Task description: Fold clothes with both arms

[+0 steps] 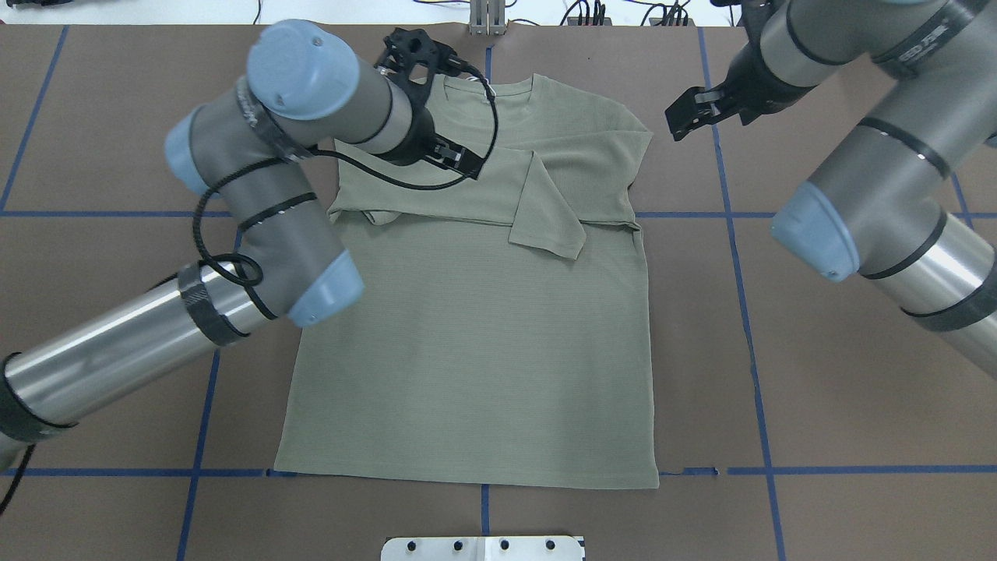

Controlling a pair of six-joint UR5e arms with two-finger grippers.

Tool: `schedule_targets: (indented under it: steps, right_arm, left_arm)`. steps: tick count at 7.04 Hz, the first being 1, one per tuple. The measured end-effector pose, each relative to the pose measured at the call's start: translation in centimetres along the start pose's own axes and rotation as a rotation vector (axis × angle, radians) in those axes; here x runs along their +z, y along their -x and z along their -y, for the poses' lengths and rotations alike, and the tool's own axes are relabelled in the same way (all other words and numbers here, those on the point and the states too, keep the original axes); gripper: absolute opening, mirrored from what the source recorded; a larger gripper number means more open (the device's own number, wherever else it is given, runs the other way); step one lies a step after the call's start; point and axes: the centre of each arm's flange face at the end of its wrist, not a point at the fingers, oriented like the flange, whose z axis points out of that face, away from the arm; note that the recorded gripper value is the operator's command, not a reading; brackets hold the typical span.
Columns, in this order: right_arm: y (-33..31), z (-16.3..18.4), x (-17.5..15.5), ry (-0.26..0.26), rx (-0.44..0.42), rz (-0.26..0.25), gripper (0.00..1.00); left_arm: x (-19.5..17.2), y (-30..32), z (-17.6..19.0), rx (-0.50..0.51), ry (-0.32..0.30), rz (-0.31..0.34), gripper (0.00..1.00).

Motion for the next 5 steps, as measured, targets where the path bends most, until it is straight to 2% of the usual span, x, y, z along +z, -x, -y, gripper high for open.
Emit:
schedule_targets:
  steps: [1, 2, 3, 5]
  right_arm:
    - [2.6, -0.2, 2.3, -0.011, -0.008, 0.006, 0.99]
    - [5.6, 0.1, 4.7, -0.027, -0.008, -0.018, 0.96]
    - [9.6, 0.9, 7.4, -0.043, -0.008, -0.056, 0.91]
    - [17.4, 2.0, 12.7, -0.051, -0.005, -0.139, 0.88]
  left_arm:
    - [-1.7, 5.6, -0.6, 0.071, 0.018, 0.057, 1.0]
    - [-3.2, 10.5, -1.6, 0.136, 0.034, 0.091, 1.0]
    - [-4.3, 14.3, -3.1, 0.18, 0.043, 0.093, 1.0]
    - [-5.4, 17.8, -5.5, 0.198, 0.042, 0.042, 1.0]
